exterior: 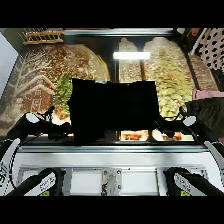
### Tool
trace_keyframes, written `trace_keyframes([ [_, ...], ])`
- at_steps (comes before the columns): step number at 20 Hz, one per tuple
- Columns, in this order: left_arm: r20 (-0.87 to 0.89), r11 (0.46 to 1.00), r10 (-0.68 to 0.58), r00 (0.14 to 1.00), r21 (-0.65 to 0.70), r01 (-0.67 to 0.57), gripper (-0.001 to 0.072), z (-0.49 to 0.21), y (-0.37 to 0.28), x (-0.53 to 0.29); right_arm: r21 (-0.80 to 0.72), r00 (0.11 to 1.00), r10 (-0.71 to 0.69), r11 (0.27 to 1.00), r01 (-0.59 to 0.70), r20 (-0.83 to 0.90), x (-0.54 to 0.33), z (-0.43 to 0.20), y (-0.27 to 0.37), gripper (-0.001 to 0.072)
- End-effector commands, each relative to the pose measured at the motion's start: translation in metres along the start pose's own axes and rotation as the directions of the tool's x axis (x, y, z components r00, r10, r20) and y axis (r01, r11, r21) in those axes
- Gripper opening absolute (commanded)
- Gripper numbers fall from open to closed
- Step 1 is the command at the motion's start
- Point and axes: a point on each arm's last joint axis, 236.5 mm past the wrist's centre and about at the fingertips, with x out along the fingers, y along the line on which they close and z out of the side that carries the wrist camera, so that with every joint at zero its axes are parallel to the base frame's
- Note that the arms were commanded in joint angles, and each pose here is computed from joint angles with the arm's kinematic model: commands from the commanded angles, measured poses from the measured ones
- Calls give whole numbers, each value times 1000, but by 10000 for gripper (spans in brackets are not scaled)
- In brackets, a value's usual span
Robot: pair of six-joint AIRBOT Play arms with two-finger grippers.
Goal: Fold the clothes and pants, and hang the long-sleeved shirts on hangers.
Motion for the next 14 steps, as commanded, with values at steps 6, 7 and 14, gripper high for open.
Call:
trace_keyframes([
  [6,-41,998,-30,999,46,32,484,-23,-21,36,0,1000,0,1000,0,-2,0,0,0,19],
  [7,-24,997,-20,1000,80,22,482,-19,-28,38,0,1000,0,1000,0,-3,0,-1,0,19],
  [14,155,987,-76,985,150,52,9,23,-59,-25,-202,997,-71,977,67,-13,-32,-1,2,18],
])
